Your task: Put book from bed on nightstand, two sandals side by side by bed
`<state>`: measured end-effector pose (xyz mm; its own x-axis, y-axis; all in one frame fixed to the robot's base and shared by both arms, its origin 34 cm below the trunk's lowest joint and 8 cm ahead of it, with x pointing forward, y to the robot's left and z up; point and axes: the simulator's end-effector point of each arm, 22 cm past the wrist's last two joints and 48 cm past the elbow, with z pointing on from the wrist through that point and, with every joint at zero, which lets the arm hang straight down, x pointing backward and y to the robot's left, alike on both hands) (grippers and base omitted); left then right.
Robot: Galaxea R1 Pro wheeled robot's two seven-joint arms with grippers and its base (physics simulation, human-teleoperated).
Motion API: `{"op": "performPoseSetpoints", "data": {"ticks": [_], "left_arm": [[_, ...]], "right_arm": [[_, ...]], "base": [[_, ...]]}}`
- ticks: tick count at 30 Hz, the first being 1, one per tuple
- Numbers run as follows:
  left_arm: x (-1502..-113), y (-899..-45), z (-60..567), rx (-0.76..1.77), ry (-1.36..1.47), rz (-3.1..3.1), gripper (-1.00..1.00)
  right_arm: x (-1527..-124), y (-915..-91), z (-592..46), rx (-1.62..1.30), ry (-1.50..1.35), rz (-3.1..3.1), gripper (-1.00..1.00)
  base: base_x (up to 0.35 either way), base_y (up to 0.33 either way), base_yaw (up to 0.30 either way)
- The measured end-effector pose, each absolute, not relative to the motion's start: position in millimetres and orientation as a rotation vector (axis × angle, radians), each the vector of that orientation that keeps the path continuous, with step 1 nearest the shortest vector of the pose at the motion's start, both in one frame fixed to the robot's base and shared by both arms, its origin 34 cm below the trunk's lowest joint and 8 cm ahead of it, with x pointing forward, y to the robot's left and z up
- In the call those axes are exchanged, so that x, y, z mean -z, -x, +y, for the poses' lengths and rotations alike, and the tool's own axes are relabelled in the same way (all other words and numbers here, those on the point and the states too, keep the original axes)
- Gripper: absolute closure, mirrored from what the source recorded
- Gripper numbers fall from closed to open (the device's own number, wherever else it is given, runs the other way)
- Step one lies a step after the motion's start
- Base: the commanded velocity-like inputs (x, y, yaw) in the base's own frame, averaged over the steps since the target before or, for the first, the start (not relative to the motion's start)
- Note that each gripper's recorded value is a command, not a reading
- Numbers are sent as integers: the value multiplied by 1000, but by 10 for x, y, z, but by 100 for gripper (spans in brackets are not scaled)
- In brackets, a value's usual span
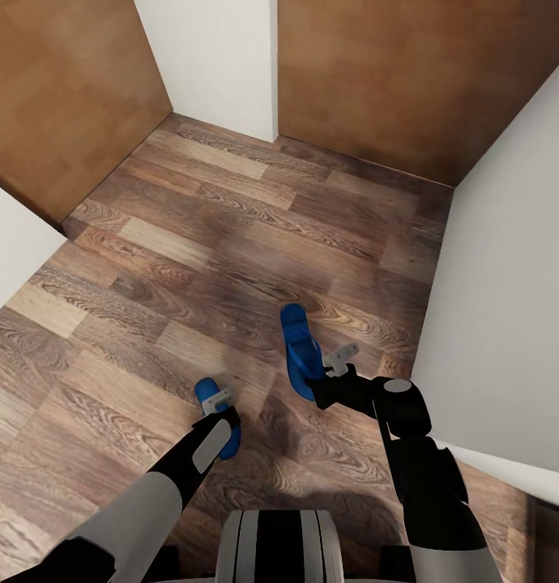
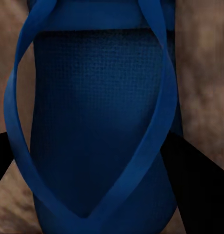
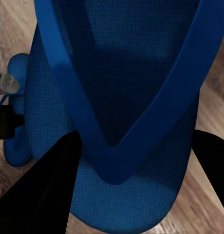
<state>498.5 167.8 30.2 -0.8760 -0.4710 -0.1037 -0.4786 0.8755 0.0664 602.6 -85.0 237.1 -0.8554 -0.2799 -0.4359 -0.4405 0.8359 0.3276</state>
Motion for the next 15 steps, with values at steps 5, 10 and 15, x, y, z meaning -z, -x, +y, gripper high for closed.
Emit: {"op": "performPoseSetpoints", "data": {"ticks": [5, 10, 15], "left_arm": [[-303, -4962, 1699, -154, 755, 2963, 100], [-298, -4950, 1701, -149, 758, 2965, 100], [-278, -4931, 1661, -108, 762, 2967, 100]], "right_arm": [[-2373, -6027, -850, -599, 539, 2643, 100], [-2374, -6028, -850, -598, 539, 2642, 100], [-2375, -6029, -850, -598, 539, 2641, 100]], "base": [[0, 0, 231], [0, 0, 256], [0, 0, 262]]}}
